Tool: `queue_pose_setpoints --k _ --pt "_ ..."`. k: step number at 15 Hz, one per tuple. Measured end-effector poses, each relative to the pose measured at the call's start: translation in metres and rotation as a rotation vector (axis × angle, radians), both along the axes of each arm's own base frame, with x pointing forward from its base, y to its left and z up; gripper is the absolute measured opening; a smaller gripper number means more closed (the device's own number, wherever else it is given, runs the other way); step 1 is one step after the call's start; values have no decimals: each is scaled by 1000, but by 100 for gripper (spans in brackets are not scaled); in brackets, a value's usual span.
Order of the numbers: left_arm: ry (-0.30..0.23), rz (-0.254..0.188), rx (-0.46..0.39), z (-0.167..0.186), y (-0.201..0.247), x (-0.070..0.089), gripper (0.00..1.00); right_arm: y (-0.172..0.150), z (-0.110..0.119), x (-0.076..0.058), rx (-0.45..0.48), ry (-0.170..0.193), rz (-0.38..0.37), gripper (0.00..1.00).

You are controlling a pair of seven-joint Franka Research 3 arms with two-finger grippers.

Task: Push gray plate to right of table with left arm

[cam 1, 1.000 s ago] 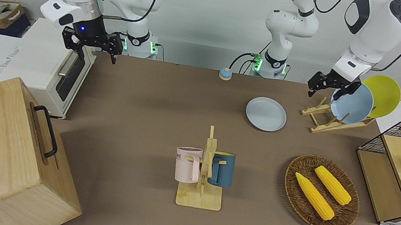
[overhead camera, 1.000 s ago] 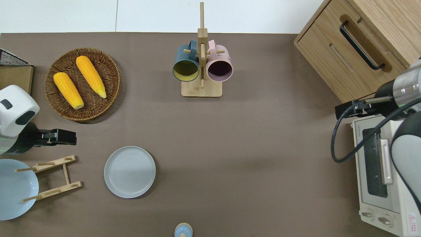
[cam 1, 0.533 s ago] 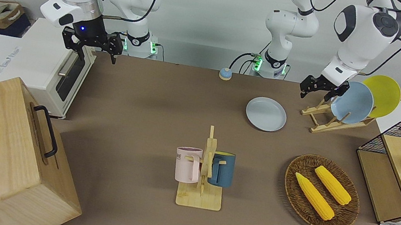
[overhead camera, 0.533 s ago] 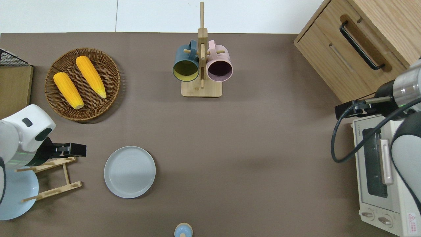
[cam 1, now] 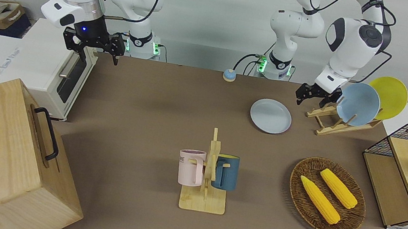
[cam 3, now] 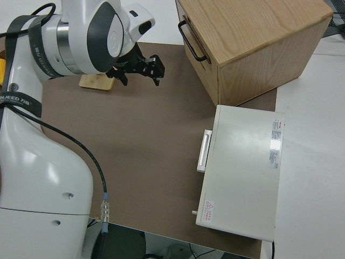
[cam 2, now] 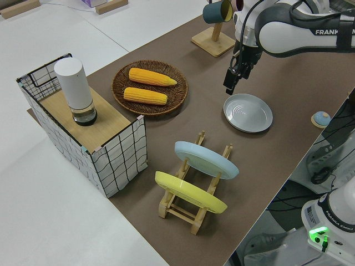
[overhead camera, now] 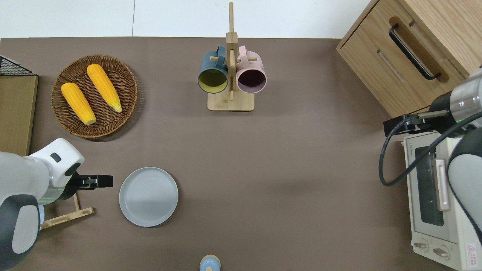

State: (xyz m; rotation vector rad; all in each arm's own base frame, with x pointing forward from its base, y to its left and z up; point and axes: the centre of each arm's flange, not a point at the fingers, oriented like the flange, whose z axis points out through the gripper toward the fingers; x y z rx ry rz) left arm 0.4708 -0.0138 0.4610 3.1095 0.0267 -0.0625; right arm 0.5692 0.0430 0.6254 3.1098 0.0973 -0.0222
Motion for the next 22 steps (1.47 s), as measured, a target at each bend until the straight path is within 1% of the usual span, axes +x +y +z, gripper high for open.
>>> queue_pose_setpoints --k 3,7,13,15,17,22 --pt "-13 -5 0 -18 -3 -12 100 0 0 0 0 0 0 99" --pt "-20 -11 2 -38 -6 -22 100 0 0 0 0 0 0 99" --pt "-42 -16 5 -82 -9 -43 100 0 0 0 0 0 0 99" --pt "-47 -18 5 -90 -10 -46 100 0 0 0 0 0 0 99" --pt "-64 -17 5 -95 -10 -48 100 0 0 0 0 0 0 99" --pt "-90 -14 7 -130 -9 -57 100 0 0 0 0 0 0 99"
